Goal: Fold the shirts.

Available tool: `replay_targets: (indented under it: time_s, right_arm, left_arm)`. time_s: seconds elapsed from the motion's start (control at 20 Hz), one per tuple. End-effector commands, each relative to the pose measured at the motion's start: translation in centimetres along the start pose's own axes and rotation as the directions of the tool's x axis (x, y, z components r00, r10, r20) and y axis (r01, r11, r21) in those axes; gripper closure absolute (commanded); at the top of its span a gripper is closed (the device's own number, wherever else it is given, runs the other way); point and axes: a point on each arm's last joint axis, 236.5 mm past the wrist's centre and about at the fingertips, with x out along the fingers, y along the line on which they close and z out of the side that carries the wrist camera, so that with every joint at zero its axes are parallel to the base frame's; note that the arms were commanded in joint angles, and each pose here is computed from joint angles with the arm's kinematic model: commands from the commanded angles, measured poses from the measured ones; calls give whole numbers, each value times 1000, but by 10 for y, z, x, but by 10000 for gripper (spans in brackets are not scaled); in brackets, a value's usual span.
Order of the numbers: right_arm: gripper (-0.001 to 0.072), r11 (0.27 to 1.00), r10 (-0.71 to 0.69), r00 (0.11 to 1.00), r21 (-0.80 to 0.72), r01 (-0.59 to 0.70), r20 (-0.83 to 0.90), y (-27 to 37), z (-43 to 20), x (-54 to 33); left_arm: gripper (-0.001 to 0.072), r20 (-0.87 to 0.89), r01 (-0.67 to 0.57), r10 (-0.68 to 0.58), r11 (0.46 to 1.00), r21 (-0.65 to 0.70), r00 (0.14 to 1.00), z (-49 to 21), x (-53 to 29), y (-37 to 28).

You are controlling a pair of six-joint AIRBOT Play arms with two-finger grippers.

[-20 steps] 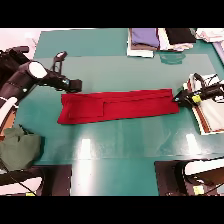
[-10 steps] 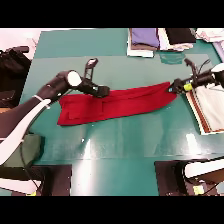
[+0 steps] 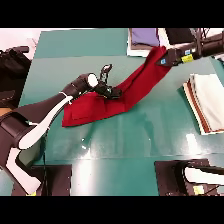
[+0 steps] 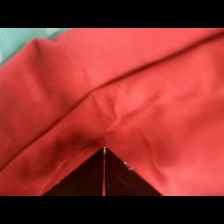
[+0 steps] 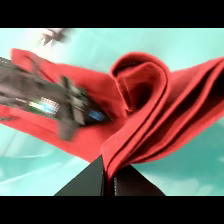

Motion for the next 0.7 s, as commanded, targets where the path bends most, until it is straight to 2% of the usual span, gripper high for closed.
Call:
replay_targets:
  time_s: [0.0,0.2,0.35,0.5,0.65]
  right_arm:
    - [696,997,44,999,-67,-42,30,51,15,2]
    - [696,992,85,996,-94,-83,18,80,13,17]
    - [696,982,129,992,-137,-126,13,110,12,31]
    - [696,962,220,974,-177,-209,45,158,18,52]
    - [696,927,354,933,-156,-342,63,215,18,98]
  left_arm:
    - [684,-22,8,-8,1000,-7,1000,-5,10,2]
    - [684,-47,13,-12,1000,15,999,1,-4,-3]
    - [684,-12,-38,39,997,74,999,36,-53,8]
    - [684,150,-154,138,984,94,979,87,-150,40]
    - [684,342,-286,254,957,48,905,118,-277,74]
